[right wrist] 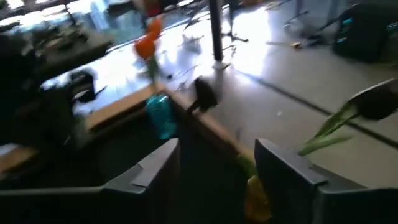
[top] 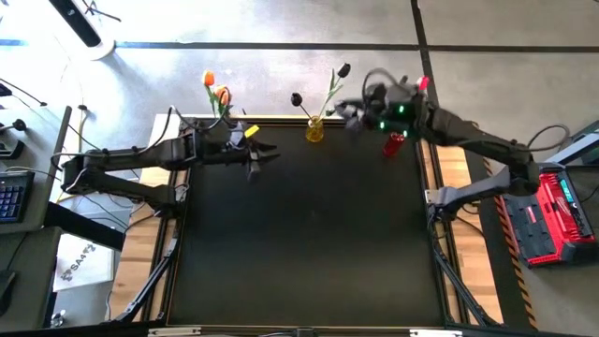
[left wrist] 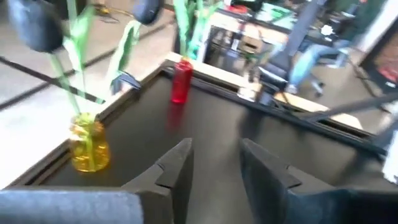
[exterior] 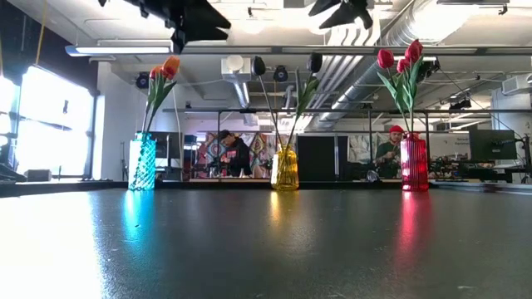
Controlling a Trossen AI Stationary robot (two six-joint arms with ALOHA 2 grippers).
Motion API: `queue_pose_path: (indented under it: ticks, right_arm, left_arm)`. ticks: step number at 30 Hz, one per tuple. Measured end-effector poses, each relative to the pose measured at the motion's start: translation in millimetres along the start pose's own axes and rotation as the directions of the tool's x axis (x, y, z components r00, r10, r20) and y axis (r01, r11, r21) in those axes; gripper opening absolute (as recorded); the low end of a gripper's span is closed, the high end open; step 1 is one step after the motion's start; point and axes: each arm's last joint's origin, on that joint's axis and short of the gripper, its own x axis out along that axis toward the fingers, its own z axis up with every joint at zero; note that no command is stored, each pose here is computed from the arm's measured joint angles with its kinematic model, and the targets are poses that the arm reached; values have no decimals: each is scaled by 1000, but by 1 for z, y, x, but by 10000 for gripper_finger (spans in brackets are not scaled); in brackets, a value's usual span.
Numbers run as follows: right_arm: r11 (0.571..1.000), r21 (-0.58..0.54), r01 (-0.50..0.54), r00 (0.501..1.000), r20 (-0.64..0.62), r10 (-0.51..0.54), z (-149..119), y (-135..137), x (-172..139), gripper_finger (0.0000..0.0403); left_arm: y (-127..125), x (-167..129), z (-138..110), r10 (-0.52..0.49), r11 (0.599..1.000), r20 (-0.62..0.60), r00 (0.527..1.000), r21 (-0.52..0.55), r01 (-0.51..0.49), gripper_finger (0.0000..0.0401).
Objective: Sort flowers into vase by color
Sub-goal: Return to Home Position
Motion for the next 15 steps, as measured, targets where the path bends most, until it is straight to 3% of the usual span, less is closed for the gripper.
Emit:
queue_pose_path:
  ticks: [7, 11, 15]
  right_arm:
    - [978, 54, -202, 979, 53, 199, -55, 37, -10, 135]
    - [945, 108, -308, 947, 125, 295, -87, 46, -17, 86]
    - [900, 104, -424, 898, 175, 403, -109, 49, -26, 35]
  left_arm:
    - [-18, -1, -8, -113, 992, -34, 993, 50, 115, 50]
    - [-26, -2, -7, -143, 986, -15, 990, 82, 144, 12]
    - [-29, -2, -6, -152, 982, -1, 988, 112, 152, 3]
